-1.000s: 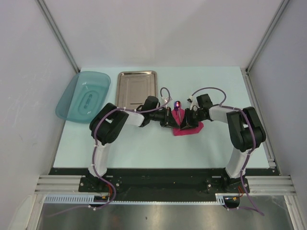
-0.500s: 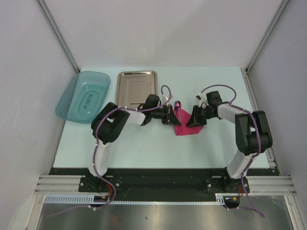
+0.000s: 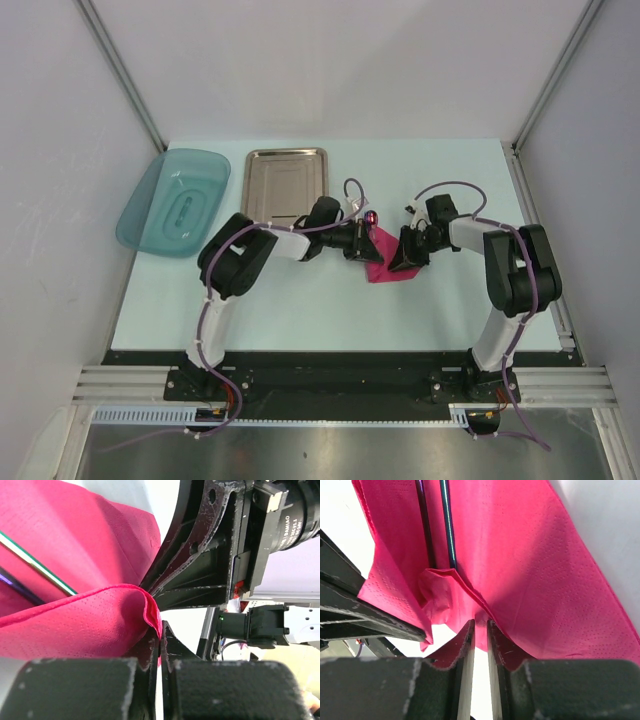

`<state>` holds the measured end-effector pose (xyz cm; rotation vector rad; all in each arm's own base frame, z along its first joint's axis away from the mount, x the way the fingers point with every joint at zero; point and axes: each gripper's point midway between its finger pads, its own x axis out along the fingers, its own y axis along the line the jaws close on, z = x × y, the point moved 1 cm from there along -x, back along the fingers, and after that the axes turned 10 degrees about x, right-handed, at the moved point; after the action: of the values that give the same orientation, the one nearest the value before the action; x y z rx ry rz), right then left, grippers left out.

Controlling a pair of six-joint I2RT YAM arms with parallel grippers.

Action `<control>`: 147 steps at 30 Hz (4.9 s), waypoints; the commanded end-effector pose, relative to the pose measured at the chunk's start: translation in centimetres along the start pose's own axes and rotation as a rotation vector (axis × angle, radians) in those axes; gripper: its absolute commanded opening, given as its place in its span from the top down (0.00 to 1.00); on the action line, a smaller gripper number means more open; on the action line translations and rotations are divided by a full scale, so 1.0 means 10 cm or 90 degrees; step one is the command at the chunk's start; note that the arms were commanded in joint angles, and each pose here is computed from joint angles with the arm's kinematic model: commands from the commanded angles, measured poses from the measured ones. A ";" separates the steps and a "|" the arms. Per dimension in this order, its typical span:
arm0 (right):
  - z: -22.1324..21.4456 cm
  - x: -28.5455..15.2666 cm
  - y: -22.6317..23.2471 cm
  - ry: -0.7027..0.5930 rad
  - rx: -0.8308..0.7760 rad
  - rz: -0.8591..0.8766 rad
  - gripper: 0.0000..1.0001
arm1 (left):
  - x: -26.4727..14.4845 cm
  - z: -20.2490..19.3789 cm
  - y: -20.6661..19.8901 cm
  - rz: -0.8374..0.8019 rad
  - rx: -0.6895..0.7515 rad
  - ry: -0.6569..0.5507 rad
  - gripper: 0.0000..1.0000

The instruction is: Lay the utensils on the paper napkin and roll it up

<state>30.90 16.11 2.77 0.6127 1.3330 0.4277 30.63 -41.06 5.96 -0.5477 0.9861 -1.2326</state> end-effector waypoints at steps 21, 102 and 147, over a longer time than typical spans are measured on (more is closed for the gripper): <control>0.09 0.00 0.09 -0.013 -0.013 0.015 0.79 | 0.29 -0.10 0.05 0.000 0.086 0.037 1.00; 0.33 -0.08 -0.12 -0.049 -0.034 -0.041 1.00 | -0.47 0.40 0.00 0.027 0.067 -0.070 0.62; -0.01 -0.14 0.80 -0.035 -0.121 0.087 0.73 | -0.07 0.19 0.71 0.125 0.018 -0.024 0.77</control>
<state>31.29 20.72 9.67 0.5469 1.1756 0.6268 35.48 -38.96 3.13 -0.4950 0.9559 -1.1076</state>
